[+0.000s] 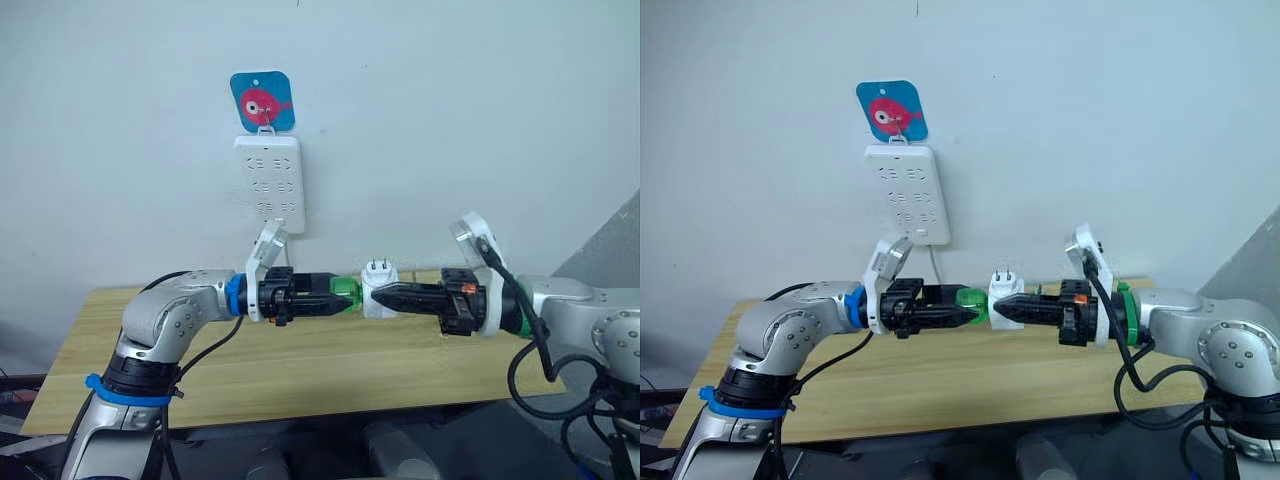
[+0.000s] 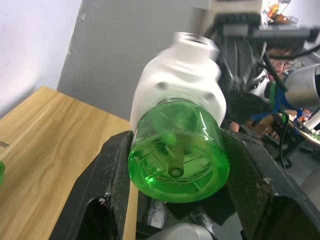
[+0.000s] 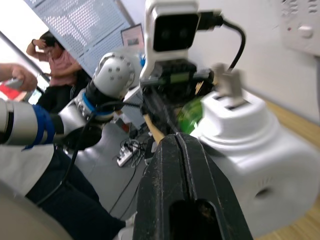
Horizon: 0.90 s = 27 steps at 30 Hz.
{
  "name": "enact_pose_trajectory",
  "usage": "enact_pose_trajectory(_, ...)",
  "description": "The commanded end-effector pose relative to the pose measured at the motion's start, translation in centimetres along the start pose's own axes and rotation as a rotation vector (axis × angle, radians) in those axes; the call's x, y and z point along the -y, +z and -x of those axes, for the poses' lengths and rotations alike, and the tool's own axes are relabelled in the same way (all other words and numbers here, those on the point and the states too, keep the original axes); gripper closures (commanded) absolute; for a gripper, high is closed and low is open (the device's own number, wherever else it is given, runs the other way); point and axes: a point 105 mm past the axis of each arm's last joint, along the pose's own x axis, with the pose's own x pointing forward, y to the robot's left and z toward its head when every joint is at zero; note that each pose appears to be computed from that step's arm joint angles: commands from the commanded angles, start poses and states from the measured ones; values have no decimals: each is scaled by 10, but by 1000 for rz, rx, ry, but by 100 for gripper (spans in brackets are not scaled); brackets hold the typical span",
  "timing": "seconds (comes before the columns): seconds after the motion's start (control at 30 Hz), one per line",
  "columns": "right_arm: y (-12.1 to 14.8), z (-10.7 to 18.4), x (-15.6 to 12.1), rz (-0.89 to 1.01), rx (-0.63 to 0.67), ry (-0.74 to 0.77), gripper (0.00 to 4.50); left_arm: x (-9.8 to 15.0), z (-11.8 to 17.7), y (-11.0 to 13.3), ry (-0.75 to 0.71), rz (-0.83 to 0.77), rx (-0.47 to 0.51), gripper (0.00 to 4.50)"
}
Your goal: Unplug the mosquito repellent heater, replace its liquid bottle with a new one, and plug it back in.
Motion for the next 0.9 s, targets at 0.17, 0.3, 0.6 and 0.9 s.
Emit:
enact_pose_trajectory(0.17,19,1,6,-4,58,-46,450,9,-2,4,-41,-66,-14,216)
enact_pose_trajectory(0.3,19,0,11,-8,51,-72,450,10,-3,6,-47,-63,-7,216)
enact_pose_trajectory(0.6,22,-1,23,2,73,-136,450,16,-4,9,-70,-45,-2,216)
enact_pose_trajectory(0.9,36,16,32,35,155,-214,450,7,-9,13,9,-72,67,216)
